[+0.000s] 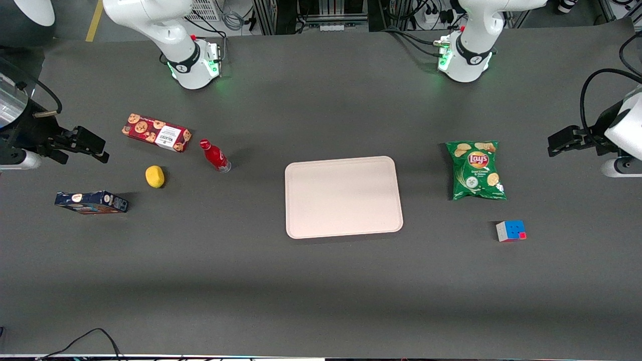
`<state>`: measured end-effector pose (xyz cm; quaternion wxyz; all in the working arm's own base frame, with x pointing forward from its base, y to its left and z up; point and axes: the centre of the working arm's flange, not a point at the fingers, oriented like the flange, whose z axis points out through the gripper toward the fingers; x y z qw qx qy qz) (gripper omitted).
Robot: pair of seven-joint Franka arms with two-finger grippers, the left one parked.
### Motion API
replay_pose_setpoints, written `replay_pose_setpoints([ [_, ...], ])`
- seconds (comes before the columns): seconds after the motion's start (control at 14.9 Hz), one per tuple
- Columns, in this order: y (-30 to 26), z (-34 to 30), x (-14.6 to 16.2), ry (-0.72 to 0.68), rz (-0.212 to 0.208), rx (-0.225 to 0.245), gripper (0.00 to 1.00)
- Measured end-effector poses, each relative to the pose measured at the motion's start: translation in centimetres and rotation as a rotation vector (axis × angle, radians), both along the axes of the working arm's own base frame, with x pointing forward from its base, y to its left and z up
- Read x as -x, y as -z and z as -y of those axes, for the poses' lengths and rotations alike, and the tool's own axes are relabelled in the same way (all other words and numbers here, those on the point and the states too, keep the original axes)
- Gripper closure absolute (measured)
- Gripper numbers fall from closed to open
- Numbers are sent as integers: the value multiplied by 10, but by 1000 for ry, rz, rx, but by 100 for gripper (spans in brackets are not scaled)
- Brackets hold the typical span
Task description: Place coke bottle on tray
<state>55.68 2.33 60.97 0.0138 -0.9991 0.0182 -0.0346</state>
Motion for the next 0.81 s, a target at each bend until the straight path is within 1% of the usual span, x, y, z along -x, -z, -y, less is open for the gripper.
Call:
replay_pose_setpoints([
  [0.4,7,-2,-1,-5,-29,3,0],
  [0.61,23,-13,3,-26,-90,7,0],
  [0.81,58,-40,12,-65,-158,8,0],
])
